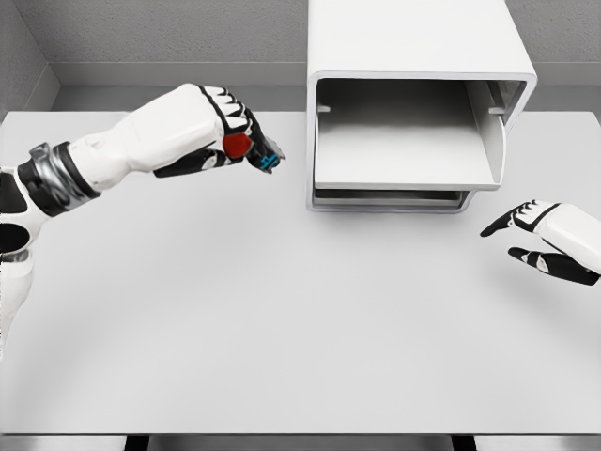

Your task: Slide open multi-storey tabletop storage cabinets and put open load switch and slide close multi-storey tabletop storage cabinets

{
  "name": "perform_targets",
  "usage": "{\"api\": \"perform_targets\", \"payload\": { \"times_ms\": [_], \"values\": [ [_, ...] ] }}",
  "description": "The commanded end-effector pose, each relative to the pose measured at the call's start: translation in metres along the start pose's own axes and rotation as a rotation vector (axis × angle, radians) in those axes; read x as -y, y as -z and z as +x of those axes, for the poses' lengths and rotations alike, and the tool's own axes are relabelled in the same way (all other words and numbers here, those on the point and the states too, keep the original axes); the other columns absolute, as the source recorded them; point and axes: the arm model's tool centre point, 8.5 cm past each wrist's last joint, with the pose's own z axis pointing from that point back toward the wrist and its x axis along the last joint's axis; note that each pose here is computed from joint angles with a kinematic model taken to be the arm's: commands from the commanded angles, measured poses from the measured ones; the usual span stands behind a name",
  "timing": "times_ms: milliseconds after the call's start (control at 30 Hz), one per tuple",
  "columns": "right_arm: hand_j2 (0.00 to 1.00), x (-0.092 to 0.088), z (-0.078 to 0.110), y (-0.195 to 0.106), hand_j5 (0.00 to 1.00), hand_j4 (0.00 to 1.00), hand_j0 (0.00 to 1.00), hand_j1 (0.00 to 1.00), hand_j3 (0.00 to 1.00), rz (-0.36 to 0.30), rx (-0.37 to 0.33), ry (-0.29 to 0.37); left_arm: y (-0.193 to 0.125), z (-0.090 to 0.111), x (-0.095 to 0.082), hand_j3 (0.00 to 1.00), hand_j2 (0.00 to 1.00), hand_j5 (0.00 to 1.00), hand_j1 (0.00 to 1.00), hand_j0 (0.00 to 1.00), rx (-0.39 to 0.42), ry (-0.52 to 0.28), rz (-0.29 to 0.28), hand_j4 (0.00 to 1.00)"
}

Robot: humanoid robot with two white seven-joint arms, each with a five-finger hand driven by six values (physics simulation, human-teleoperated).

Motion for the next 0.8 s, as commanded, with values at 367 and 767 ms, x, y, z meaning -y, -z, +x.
{"api": "perform_targets", "payload": {
  "times_ms": [367,767],
  "values": [
    [0.65,-0.007,0.003,0.006,0.65,0.65,0.65,0.65,0.65,0.010,0.012,0.001,0.046,0.023,0.005,0.46,0.46,0.46,0.46,0.46,0.064,-0.004,0.052,0.46],
    [0.65,-0.007,0.004,0.007,0.65,0.65,0.65,0.65,0.65,0.013,0.016,-0.007,0.086,0.043,0.010,0.46,0.46,0.46,0.46,0.46,0.059,0.032,0.072,0.46]
  ]
}}
